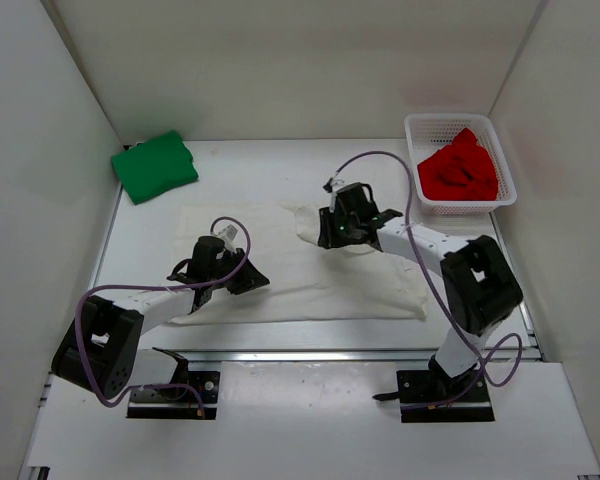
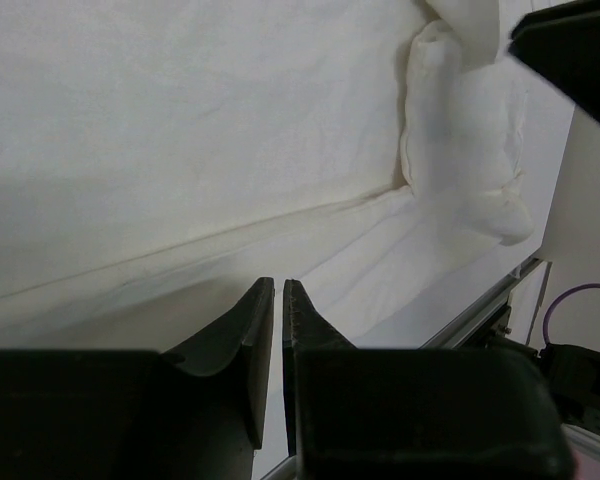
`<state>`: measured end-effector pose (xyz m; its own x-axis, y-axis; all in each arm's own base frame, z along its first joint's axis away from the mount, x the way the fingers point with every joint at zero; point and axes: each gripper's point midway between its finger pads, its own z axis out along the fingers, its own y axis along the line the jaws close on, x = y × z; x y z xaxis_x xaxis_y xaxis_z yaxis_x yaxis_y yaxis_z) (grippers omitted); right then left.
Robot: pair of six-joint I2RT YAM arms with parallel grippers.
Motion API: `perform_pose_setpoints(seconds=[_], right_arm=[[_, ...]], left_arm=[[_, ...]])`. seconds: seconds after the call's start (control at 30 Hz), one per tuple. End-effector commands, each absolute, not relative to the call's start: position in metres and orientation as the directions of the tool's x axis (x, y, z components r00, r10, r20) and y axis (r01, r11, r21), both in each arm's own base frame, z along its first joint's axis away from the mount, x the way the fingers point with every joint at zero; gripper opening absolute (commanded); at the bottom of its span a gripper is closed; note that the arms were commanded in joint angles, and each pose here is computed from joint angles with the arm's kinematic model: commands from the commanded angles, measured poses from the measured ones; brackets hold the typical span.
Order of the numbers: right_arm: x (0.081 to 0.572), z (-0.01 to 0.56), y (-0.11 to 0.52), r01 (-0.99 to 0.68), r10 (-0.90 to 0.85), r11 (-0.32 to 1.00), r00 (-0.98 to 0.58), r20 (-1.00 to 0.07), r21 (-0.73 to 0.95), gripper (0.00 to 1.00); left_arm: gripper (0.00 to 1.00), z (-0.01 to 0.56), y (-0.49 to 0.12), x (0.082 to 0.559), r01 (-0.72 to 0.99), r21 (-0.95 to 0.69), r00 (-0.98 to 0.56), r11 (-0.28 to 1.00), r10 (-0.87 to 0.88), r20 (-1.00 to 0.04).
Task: Fold and stack the t-shirts
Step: Grap the side of the flattened tshirt furthest away from the robot with both arms
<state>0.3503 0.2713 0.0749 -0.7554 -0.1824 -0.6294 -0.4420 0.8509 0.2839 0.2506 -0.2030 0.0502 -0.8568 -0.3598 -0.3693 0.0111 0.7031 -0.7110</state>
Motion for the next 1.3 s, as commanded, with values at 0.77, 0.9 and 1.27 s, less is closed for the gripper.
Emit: perform_pose_setpoints(seconds=[0.77, 0.9, 1.27], right_arm=[[0.436, 0.072, 0.262, -0.404, -0.039, 0.818, -0.75, -0.66, 0.41, 0.37], [0.439, 0.072, 0.265, -0.401, -0.018, 0.804, -0.755, -0.655, 0.439, 0.37], [0.466, 0.092, 0.246, -0.37, 0.028, 0.819, -0.737, -0.676, 0.438, 0.0]], left_arm=[[0.19, 0.068, -0.204, 0.271, 0.032, -0.722, -0.828, 0.691, -0.386, -0.407], [0.2, 0.067, -0.202, 0.275, 0.014, -0.71, -0.823, 0.704, -0.395, -0.408], [0.2, 0.087, -0.183, 0.325, -0.064, -0.725, -0.751, 0.686, -0.511, -0.417]])
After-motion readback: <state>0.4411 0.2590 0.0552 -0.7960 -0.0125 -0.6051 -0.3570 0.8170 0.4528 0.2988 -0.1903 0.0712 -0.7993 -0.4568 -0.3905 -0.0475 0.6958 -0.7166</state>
